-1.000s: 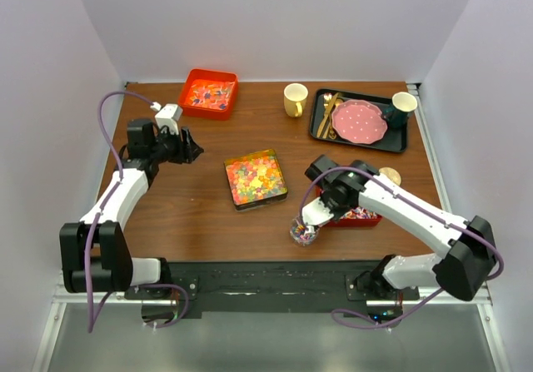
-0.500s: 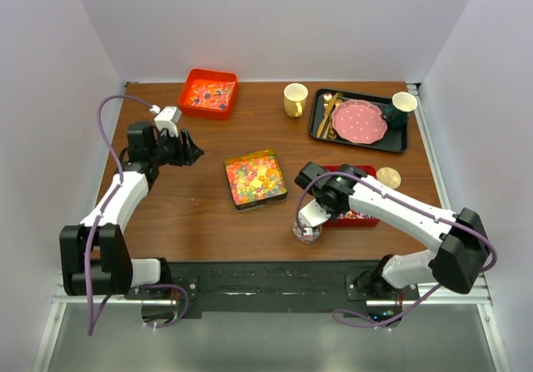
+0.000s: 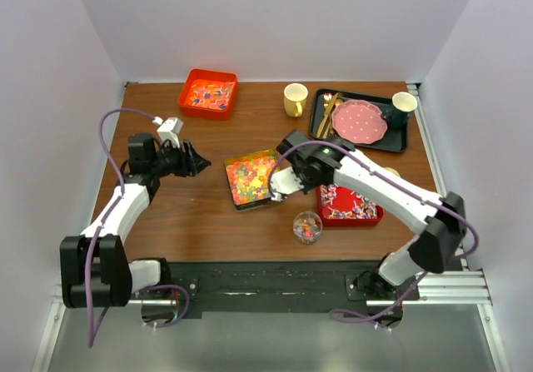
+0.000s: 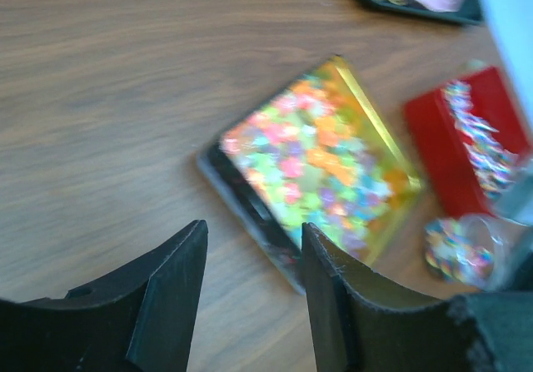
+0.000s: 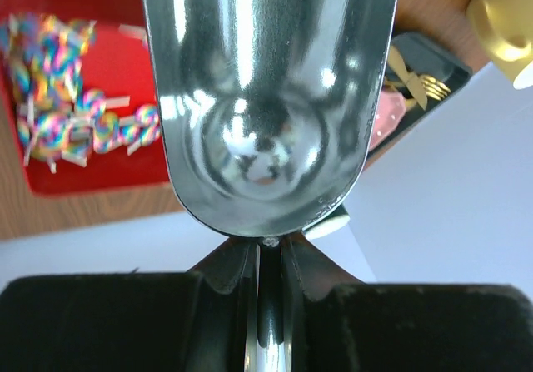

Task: Pack the candies
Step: Place the fake candies in the packing bottle, then scoop the fake candies from the storage box.

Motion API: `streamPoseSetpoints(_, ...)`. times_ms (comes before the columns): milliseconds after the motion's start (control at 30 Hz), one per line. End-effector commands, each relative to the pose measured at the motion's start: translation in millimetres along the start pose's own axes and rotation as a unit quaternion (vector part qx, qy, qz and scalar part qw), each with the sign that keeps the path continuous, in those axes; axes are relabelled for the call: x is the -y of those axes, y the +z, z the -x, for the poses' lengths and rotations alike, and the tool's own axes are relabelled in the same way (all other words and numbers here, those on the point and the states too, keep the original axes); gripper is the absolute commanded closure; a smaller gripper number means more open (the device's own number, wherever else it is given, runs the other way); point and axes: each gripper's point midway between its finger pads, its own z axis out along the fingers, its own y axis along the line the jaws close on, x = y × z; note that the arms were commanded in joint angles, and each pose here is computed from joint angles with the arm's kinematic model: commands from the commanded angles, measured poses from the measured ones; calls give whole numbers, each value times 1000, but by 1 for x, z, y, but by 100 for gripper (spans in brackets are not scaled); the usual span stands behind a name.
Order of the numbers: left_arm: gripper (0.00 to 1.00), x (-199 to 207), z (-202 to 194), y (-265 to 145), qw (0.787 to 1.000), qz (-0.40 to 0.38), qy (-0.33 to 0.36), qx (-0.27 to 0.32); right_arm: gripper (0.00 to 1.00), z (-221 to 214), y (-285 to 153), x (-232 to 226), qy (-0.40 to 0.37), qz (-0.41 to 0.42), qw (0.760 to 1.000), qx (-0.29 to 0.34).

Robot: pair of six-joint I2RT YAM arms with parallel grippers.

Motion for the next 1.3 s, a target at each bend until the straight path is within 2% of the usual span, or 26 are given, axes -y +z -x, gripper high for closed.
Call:
streamPoseSetpoints(0,46,63,7,-12,986,-163,-28,20,100,29,13,31,87,-31,995,45)
streamPoseSetpoints(33,45,73,18,-15,980,-193,-18,45,100,37,16,36,97,-29,993,58)
streamPoseSetpoints(67,44,82,9,-18,974,-223,-34,36,100,43,13,47,121,-39,989,71)
streamPoseSetpoints(167,43,89,8,-18,969,-235,-70,34,100,66,13,61,159,-26,981,110)
streamPoseSetpoints(200,46,89,6,-17,969,-234,-69,29,100,72,15,63,162,-21,979,118)
streamPoseSetpoints(233,53,88,2,-15,969,-234,-73,23,100,77,10,69,169,-27,977,131)
streamPoseSetpoints(300,61,87,1,-13,968,-235,-79,22,100,88,8,71,161,-24,976,142)
streamPoseSetpoints(333,70,87,1,-12,968,-237,-84,21,100,91,8,72,152,-25,978,144)
streamPoseSetpoints(433,81,97,-4,-7,963,-254,-91,11,100,100,7,73,134,-29,979,147)
streamPoseSetpoints(700,88,96,-4,8,963,-251,-99,-1,100,135,-4,78,120,-36,977,175)
streamPoseSetpoints(933,89,91,-10,18,965,-242,-101,-13,100,152,-27,99,140,-58,966,211)
streamPoseSetpoints(1067,89,85,-14,23,968,-229,-103,-20,100,151,-23,94,135,-50,968,204)
streamPoseSetpoints(1133,68,81,-11,23,968,-225,-104,-20,100,142,-15,83,121,-45,974,185)
streamPoseSetpoints(1200,55,74,-9,21,970,-215,-112,-22,100,132,-5,71,111,-39,980,162)
streamPoseSetpoints(1267,56,68,-3,15,969,-216,-121,-16,100,127,2,65,112,-32,981,155)
